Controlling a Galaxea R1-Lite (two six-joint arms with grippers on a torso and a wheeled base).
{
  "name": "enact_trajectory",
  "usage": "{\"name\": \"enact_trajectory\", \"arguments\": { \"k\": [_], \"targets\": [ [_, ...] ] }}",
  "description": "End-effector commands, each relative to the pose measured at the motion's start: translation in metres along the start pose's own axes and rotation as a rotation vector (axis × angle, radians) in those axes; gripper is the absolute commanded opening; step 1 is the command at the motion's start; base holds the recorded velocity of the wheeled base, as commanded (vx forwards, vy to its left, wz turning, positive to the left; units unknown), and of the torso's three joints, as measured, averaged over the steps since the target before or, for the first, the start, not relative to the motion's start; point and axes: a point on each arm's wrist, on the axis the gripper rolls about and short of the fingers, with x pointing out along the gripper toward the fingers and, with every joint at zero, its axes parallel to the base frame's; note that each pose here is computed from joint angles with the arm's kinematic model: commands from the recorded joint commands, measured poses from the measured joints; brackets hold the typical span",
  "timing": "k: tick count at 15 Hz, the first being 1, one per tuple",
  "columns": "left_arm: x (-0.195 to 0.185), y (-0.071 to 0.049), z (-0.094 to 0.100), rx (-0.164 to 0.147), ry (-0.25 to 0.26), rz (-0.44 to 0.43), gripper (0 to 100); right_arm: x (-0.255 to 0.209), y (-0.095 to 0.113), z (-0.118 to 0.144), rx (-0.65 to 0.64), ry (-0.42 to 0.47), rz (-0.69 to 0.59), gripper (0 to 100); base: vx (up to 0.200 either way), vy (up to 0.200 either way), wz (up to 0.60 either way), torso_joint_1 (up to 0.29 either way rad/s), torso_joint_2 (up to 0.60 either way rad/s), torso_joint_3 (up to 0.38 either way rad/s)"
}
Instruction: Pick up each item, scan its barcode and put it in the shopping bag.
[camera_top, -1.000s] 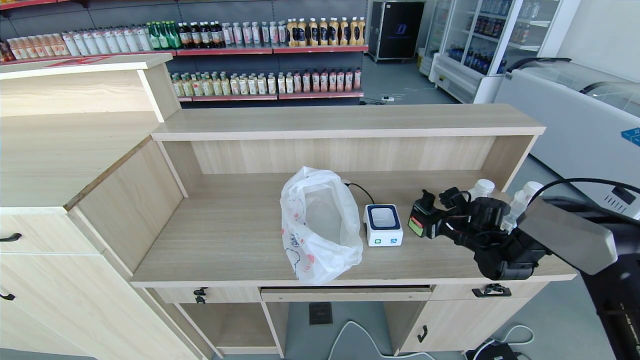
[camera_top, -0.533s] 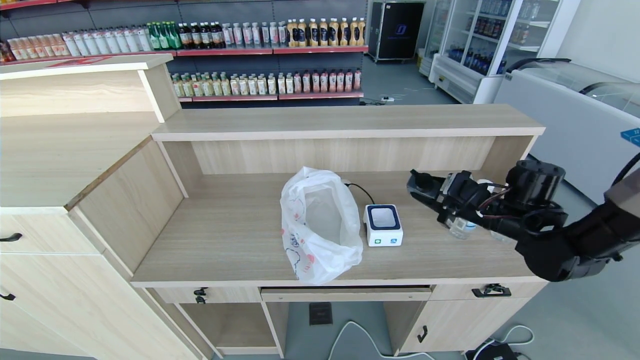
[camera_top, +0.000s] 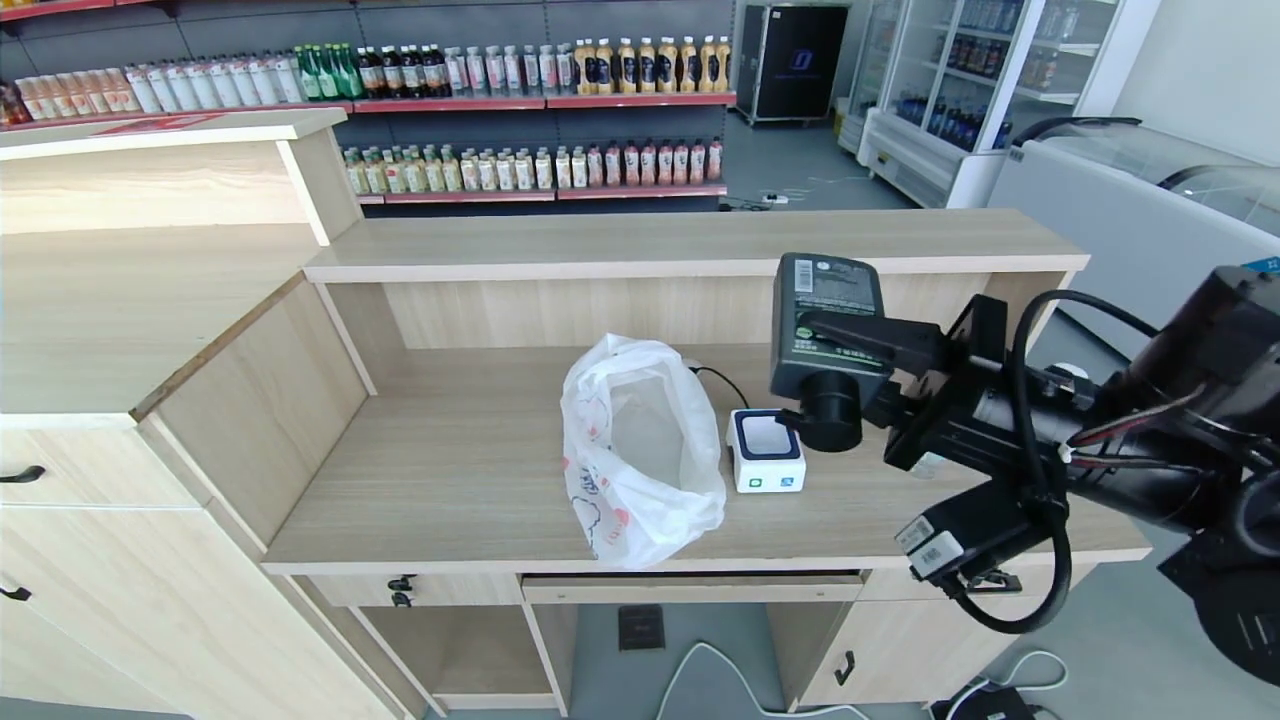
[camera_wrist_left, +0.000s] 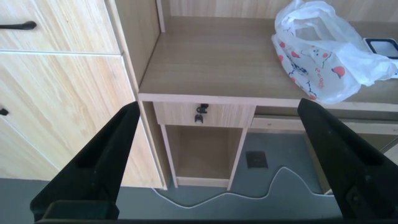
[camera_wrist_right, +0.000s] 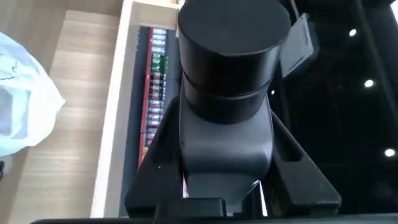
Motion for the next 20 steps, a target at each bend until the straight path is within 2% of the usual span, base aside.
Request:
{"name": "enact_trajectory", "arguments": {
  "k": [1,2,5,9,11,13,20],
  "targets": [
    [0.000,0.000,0.000,0.000,0.000,0.001,100,0.002,-0.016,0.032,-0.069,-0.090,-0.042,0,0.000,0.000,0.00,0.000,0.00,0.000],
    [0.000,0.000,0.000,0.000,0.000,0.001,100,0.001,-0.009,0.049,-0.082,-0.107,-0.012,0,0.000,0.000,0.00,0.000,0.00,0.000],
    [0.000,0.000,0.000,0.000,0.000,0.001,100,0.010,-0.014,0.079,-0.231,-0.191,-0.057,0,0.000,0.000,0.00,0.000,0.00,0.000],
    [0.000,0.000,0.000,0.000,0.000,0.001,100,0.008,-0.021,0.081,-0.381,-0.187,-0.092,0,0.000,0.000,0.00,0.000,0.00,0.000],
    [0.000,0.000,0.000,0.000,0.000,0.001,100,-0.005,-0.041,0.082,-0.476,-0.161,-0.151,0,0.000,0.000,0.00,0.000,0.00,0.000],
    [0.000,0.000,0.000,0.000,0.000,0.001,100,-0.010,-0.043,0.084,-0.483,-0.161,-0.155,0,0.000,0.000,0.00,0.000,0.00,0.000],
    [0.000,0.000,0.000,0.000,0.000,0.001,100,-0.012,-0.039,0.099,-0.536,-0.249,-0.128,0,0.000,0.000,0.00,0.000,0.00,0.000]
  ]
}}
